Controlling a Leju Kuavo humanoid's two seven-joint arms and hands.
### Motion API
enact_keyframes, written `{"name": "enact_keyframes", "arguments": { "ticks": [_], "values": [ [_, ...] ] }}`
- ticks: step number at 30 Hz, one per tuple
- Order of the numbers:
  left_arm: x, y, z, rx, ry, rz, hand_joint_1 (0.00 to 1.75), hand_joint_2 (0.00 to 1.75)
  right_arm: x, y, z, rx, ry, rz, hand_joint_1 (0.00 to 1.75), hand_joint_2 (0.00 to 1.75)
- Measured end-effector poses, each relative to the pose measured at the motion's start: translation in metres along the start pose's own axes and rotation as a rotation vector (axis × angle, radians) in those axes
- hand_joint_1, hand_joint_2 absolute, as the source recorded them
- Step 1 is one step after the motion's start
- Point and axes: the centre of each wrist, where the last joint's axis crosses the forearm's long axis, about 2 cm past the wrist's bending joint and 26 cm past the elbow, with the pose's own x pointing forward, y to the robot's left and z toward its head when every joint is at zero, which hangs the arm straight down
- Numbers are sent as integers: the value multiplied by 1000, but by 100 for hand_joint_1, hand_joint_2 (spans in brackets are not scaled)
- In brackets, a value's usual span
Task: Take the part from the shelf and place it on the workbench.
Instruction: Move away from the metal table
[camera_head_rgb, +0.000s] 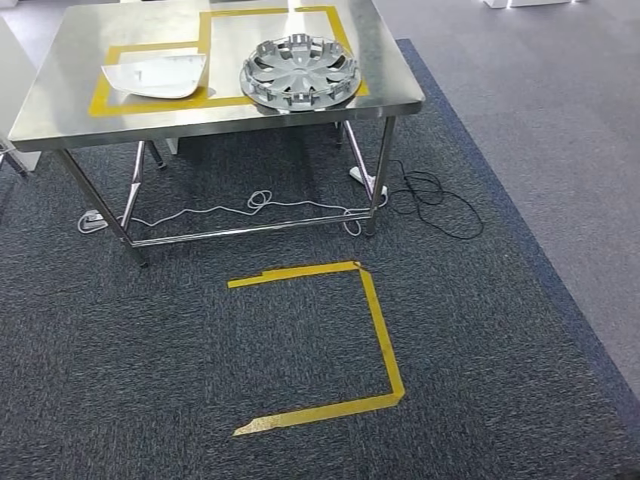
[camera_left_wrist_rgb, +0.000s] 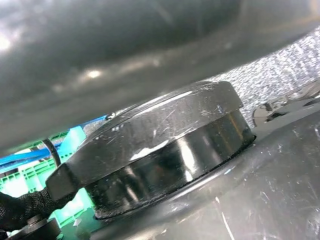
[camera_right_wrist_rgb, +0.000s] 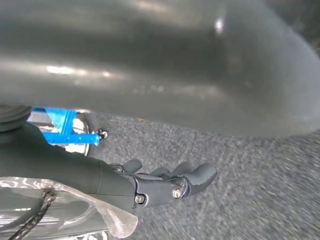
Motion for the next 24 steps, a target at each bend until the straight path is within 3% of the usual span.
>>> {"name": "enact_keyframes", "arguments": {
  "ticks": [24],
  "values": [
    [2,1,0,1,-3,1,0,0,1,2,1,-9,0,1,0,0]
  ]
}}
